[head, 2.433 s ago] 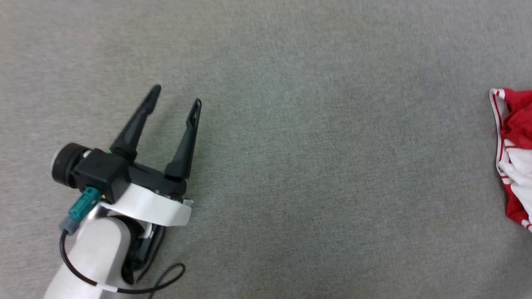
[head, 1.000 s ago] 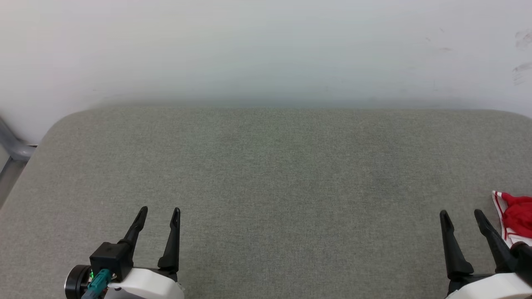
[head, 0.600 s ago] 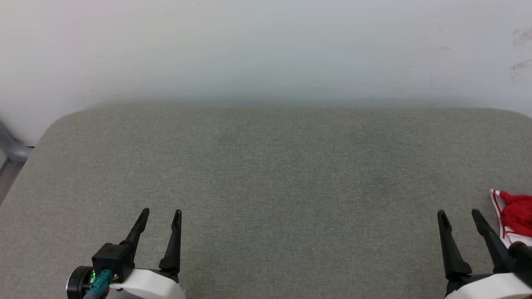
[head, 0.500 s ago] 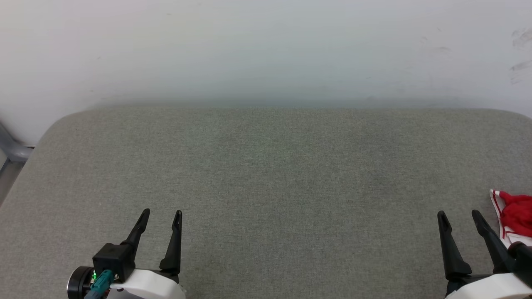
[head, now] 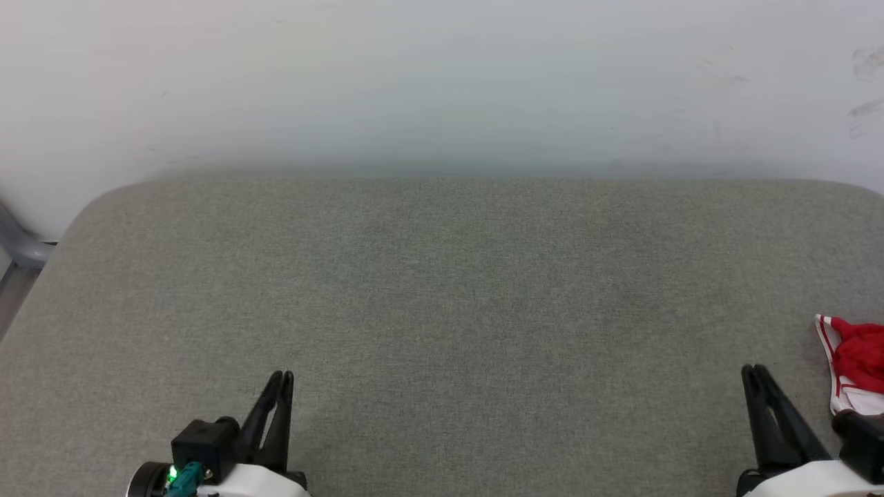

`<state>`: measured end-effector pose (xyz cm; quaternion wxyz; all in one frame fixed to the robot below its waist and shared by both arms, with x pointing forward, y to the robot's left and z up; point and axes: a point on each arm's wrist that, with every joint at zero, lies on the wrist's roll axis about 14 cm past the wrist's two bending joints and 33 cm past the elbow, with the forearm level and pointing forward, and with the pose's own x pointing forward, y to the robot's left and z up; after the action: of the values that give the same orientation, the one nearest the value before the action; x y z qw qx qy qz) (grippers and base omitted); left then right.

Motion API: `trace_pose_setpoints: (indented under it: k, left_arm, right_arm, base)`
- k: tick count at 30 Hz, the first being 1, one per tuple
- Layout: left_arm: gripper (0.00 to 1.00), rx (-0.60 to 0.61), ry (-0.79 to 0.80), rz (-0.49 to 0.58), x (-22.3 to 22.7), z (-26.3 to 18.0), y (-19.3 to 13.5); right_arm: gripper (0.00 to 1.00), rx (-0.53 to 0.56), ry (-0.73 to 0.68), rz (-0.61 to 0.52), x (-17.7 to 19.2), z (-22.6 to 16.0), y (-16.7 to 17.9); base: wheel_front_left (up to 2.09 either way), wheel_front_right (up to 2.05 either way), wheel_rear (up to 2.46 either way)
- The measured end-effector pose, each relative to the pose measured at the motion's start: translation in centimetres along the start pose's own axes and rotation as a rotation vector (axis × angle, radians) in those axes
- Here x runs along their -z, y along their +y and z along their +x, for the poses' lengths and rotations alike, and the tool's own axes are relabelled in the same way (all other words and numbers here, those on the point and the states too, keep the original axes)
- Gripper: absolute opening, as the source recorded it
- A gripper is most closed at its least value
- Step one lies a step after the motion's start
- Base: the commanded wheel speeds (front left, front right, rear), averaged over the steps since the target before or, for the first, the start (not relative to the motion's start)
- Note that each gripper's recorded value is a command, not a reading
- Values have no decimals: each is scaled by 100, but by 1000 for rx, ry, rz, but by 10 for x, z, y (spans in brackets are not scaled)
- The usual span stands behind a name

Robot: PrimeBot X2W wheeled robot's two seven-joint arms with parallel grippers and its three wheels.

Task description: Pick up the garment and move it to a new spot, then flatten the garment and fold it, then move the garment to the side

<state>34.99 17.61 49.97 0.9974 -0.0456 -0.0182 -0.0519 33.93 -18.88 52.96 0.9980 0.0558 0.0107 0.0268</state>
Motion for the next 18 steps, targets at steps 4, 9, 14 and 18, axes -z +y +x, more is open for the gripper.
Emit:
trace_pose_setpoints:
  k: [4, 9, 14, 18]
  left_arm:
    - [0, -22, 41, -55, 11, -3, 2]
    - [0, -54, 57, -152, 13, -2, 7]
    - [0, -82, 70, -243, 15, -1, 12]
    - [0, -99, 73, -313, 15, 1, 15]
  right_arm:
    - [0, 0, 25, 52, 9, -1, 0]
    - [0, -1, 33, 158, 14, 0, 0]
    - [0, -4, 30, 253, 16, 3, 1]
    - [0, -8, 22, 325, 15, 7, 1]
  base:
    - [0, 0, 0]
    - [0, 0, 0]
    - [0, 0, 0]
    - [0, 0, 0]
